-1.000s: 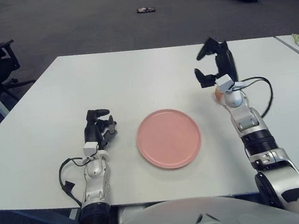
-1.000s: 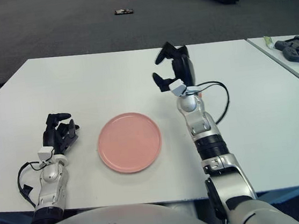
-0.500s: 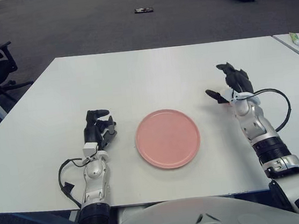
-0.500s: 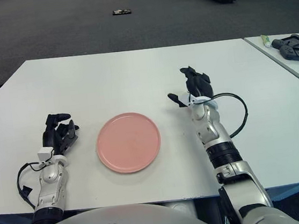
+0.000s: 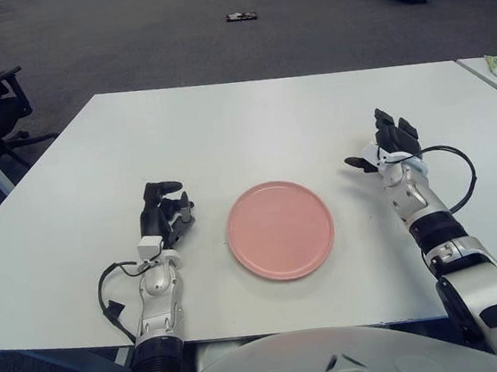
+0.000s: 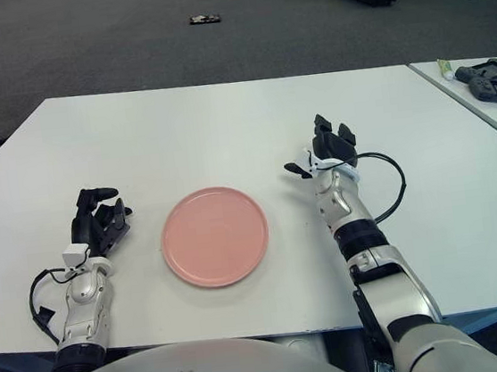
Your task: Put the apple into the plate.
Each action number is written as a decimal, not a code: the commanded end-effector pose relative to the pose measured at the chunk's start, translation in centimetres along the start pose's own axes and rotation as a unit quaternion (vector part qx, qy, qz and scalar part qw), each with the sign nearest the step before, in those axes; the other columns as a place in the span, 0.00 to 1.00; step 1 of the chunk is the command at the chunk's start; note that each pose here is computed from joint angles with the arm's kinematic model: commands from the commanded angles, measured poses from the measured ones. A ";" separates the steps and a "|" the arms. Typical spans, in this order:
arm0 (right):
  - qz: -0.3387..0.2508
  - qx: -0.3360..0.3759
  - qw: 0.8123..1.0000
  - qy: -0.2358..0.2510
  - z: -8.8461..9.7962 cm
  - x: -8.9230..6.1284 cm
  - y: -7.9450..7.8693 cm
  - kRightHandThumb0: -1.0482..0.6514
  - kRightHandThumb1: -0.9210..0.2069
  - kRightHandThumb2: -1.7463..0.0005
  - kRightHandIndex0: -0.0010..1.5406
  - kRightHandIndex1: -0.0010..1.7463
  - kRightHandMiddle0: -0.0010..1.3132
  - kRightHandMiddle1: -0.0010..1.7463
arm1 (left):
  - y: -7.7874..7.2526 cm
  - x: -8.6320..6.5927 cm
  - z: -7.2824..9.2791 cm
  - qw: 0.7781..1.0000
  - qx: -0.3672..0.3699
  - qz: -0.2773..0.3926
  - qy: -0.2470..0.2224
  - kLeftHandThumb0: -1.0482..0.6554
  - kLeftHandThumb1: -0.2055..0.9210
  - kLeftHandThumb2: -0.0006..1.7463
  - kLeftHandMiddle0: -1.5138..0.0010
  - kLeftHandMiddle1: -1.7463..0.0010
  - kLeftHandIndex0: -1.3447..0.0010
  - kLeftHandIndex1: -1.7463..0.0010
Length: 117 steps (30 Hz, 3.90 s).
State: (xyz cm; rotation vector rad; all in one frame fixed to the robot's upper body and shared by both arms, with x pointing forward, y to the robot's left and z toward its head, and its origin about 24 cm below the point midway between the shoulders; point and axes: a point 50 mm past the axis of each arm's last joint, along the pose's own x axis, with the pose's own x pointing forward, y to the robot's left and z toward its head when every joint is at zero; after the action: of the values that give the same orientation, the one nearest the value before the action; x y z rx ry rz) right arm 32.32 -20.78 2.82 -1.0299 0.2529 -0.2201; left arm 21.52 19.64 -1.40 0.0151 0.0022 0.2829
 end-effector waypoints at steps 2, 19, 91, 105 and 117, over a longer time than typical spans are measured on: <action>0.023 -0.007 0.999 0.029 -0.8 -0.1 0.9 0.09 0.35 0.79 0.00 0.00 0.00 0.00 | 0.1 -0.2 -0.6 1.000 0.002 -0.001 0.019 0.40 0.83 0.45 0.65 0.09 0.77 0.00; 0.076 0.000 0.990 0.116 -4.8 0.4 3.1 0.10 0.38 0.73 0.00 0.00 0.00 0.00 | 0.1 -0.3 -0.6 1.000 0.000 0.001 0.019 0.40 0.85 0.44 0.64 0.11 0.78 0.00; -0.070 0.100 0.967 0.223 -7.9 -0.5 2.4 0.61 0.75 0.10 0.54 0.95 0.42 1.00 | 0.3 -0.1 -0.4 1.000 0.000 0.006 0.020 0.40 0.83 0.45 0.63 0.08 0.77 0.00; -0.113 0.153 0.966 0.175 -7.2 -0.3 1.9 0.62 0.78 0.08 0.56 0.93 0.45 1.00 | 0.3 -0.1 -0.4 1.000 0.002 0.003 0.017 0.39 0.81 0.47 0.62 0.09 0.76 0.00; -0.149 0.171 0.966 0.124 -6.7 -0.4 1.2 0.62 0.78 0.09 0.56 0.92 0.45 1.00 | 0.2 0.0 -0.3 1.000 0.000 0.005 0.018 0.39 0.80 0.48 0.62 0.07 0.75 0.00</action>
State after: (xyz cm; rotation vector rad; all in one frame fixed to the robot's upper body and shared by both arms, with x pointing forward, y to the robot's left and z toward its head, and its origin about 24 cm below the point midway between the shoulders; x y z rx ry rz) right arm 30.27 -25.72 -1.15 -0.7044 0.2870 -0.6511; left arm 21.47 19.82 -1.46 0.0115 0.0154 0.2901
